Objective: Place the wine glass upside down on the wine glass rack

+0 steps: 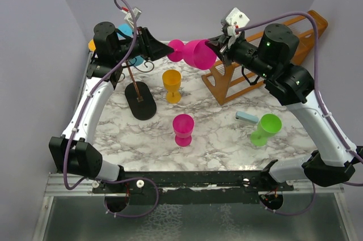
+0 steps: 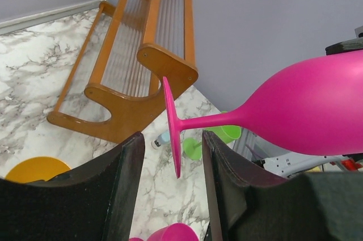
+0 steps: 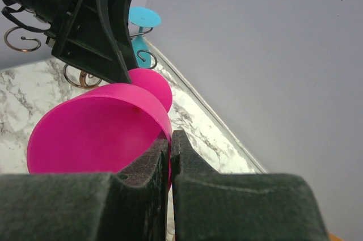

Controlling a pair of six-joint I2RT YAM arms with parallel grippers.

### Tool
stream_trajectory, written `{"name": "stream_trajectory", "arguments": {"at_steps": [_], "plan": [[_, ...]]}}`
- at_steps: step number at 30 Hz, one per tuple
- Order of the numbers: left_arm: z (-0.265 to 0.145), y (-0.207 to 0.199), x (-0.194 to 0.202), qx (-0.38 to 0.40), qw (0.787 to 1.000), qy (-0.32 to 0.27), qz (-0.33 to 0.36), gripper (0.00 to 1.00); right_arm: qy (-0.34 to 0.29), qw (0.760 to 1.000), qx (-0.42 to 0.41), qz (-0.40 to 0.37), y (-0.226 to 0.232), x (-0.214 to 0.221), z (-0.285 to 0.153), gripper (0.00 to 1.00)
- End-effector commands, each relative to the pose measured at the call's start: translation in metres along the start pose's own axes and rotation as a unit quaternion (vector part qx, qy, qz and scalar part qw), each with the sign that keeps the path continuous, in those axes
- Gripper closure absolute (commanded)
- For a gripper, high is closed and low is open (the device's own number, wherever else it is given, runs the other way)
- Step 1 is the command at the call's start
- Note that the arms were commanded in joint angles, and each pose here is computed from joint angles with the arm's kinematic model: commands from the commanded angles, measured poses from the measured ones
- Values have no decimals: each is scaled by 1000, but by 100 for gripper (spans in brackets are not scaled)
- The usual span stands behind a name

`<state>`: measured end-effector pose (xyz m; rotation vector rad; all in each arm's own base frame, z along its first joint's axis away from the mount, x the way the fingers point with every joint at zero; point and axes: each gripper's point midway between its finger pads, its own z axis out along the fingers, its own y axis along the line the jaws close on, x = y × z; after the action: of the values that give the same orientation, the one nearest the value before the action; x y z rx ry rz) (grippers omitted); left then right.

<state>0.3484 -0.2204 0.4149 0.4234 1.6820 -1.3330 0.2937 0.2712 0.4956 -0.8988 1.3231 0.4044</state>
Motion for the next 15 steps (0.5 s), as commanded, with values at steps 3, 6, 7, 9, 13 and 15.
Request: {"name": "stream_trajectory", "arguments": {"at_steps": [3, 6, 7, 9, 13, 15], "plan": [[6, -9, 10, 31, 999, 19, -3, 59, -20, 1000, 9, 0, -4, -14, -5, 99], [8, -9, 13, 34, 999, 23, -7, 66, -17, 1000, 13, -2, -5, -10, -4, 99], [8, -10, 13, 35, 999, 24, -7, 69, -16, 1000, 14, -2, -5, -10, -4, 99], [8, -9, 14, 35, 999, 25, -8, 73, -16, 1000, 16, -4, -6, -9, -4, 99], [9, -11, 13, 36, 999, 25, -7, 75, -15, 1000, 17, -7, -6, -8, -5, 99], [9, -11, 12, 36, 999, 25, -7, 76, -14, 1000, 16, -8, -6, -7, -5, 99]]}}
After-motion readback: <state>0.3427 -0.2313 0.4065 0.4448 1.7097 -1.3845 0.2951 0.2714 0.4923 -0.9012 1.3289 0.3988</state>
